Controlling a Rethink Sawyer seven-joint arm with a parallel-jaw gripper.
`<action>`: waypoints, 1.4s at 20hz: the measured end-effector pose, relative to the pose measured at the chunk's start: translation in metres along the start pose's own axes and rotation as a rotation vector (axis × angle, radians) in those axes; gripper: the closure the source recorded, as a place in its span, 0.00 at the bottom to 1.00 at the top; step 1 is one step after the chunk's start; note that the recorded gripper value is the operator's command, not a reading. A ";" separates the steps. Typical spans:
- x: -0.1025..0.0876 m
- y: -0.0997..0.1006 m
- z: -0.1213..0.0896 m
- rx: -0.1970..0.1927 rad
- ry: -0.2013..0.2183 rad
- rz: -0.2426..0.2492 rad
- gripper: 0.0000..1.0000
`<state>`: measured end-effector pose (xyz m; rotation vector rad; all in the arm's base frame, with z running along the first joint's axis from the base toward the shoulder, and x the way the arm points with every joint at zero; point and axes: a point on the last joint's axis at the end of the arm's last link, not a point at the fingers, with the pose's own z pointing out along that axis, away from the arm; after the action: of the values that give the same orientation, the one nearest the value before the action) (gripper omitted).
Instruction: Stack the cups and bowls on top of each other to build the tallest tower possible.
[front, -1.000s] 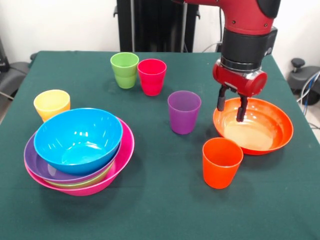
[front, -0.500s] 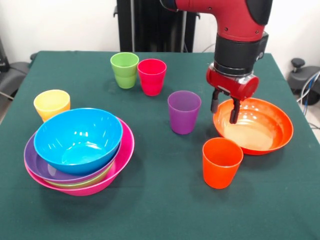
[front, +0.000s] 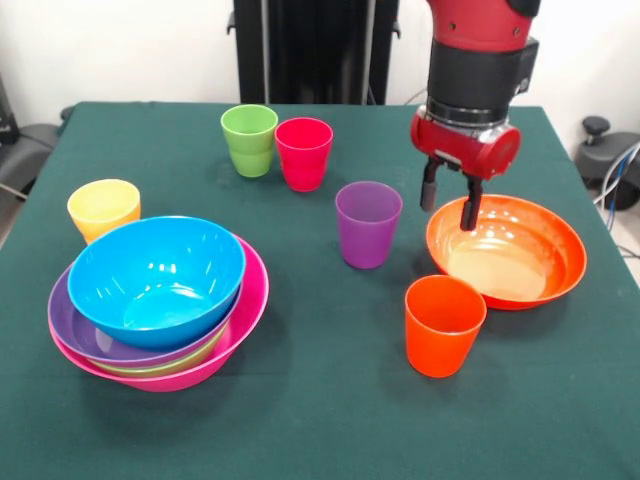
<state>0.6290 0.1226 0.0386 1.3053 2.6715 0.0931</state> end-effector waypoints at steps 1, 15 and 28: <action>-0.002 0.002 -0.004 -0.007 -0.006 0.000 0.00; -0.010 -0.014 0.011 0.003 0.012 -0.035 0.00; -0.017 -0.049 0.042 0.016 0.061 -0.106 0.00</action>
<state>0.6081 0.0784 -0.0072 1.1810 2.7918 0.1002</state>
